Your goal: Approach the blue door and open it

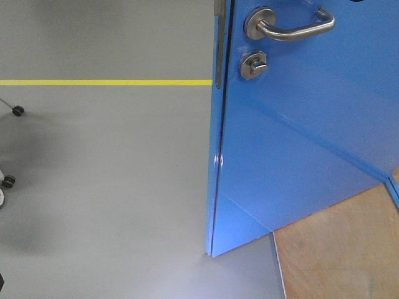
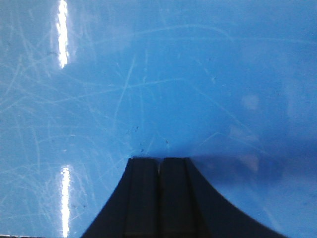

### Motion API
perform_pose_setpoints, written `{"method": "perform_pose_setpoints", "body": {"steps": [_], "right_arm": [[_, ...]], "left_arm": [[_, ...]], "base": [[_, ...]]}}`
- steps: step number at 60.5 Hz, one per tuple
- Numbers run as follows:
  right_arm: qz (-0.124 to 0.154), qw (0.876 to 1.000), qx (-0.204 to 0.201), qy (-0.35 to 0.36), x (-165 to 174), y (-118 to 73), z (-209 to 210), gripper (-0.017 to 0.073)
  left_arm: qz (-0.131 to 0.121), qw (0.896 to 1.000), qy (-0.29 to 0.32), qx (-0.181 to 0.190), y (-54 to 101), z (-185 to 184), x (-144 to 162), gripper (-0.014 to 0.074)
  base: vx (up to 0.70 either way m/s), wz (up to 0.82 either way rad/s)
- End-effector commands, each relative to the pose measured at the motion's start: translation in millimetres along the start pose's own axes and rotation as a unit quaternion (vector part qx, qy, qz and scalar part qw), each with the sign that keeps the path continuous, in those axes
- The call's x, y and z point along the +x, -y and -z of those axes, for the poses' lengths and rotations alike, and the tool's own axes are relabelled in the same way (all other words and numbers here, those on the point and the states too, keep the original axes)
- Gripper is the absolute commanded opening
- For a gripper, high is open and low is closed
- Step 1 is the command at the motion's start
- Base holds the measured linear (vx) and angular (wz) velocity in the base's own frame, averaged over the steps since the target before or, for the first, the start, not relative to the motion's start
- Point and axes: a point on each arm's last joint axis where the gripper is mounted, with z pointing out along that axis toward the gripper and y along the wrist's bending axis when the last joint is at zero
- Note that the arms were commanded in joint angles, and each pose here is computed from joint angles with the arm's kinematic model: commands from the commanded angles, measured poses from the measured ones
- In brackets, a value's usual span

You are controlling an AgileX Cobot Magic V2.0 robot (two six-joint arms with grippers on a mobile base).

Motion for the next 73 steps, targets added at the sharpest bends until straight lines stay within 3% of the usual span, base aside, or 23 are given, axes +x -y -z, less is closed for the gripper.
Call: {"method": "perform_pose_setpoints", "body": {"steps": [1, 73], "right_arm": [[0.007, 0.999, -0.037, 0.015, 2.0, -25.1, 11.9, -0.0004], [0.007, 0.999, -0.037, 0.014, 2.2, -25.1, 11.9, -0.0004]], "left_arm": [[0.004, 0.998, 0.064, 0.006, 0.6, 5.8, -18.5, 0.0071], [0.004, 0.998, 0.064, 0.006, 0.6, 5.8, -18.5, 0.0071]], "base": [[0.16, 0.11], [0.16, 0.06]]}}
